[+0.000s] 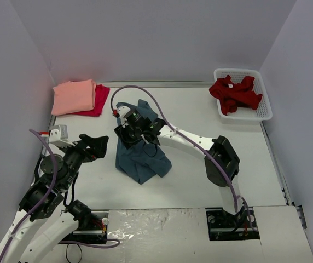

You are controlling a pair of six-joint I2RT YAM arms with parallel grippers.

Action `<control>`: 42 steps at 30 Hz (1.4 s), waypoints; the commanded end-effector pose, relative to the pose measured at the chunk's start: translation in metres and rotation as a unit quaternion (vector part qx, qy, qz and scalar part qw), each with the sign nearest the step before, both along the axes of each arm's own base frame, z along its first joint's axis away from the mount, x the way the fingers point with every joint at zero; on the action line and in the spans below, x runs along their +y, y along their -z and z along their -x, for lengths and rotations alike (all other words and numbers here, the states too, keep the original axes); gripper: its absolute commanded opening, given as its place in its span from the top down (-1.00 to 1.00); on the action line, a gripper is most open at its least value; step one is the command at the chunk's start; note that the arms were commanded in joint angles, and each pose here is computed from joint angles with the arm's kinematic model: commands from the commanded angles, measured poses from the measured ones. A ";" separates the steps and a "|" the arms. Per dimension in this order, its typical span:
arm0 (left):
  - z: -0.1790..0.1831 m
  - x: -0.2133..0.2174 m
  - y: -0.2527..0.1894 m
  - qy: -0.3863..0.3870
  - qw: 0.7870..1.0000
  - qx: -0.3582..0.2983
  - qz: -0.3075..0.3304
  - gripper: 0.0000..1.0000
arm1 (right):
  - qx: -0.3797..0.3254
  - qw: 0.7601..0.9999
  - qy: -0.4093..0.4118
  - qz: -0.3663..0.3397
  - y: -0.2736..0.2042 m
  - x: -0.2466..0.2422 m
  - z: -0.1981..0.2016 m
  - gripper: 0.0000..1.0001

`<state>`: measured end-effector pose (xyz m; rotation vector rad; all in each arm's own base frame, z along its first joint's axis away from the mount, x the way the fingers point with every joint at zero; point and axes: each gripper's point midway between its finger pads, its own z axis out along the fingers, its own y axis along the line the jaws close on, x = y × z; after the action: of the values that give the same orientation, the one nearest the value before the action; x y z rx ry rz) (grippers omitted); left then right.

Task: Fold and stack the t-shirts
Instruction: Flatten out the tshirt

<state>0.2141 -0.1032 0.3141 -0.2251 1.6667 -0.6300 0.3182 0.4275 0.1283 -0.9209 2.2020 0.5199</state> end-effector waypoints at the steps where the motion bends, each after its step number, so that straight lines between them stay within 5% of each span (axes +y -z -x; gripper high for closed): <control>1: -0.002 0.012 0.001 -0.033 0.999 0.016 -0.009 -0.89 | 0.003 1.000 -0.002 0.030 0.019 -0.001 0.006 -0.08; 17: -0.001 0.020 0.023 -0.053 0.997 0.044 -0.023 -0.89 | 0.040 0.993 -0.050 0.095 0.092 0.028 0.053 -0.24; 20: -0.001 0.019 0.026 -0.051 0.997 0.048 -0.026 -0.89 | 0.042 0.993 -0.050 0.101 0.098 0.029 0.055 0.00; 21: -0.001 0.019 0.027 -0.051 0.997 0.049 -0.026 -0.89 | 0.043 0.992 -0.049 0.104 0.100 0.027 0.055 0.36; 24: -0.001 0.019 0.028 -0.051 0.997 0.050 -0.026 -0.89 | 0.043 0.992 -0.047 0.106 0.100 0.026 0.055 0.70; 37: -0.004 0.011 0.029 -0.038 0.998 0.050 -0.022 -0.89 | 0.006 0.996 -0.041 0.077 0.034 0.020 0.053 0.96; 42: -0.006 0.008 0.029 -0.033 0.998 0.056 -0.023 -0.89 | -0.028 0.998 -0.043 0.033 -0.030 0.015 0.054 1.00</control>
<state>0.2167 -0.0907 0.2813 -0.2836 1.7737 -0.5189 0.2612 0.4420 0.0731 -1.1151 2.2881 0.3945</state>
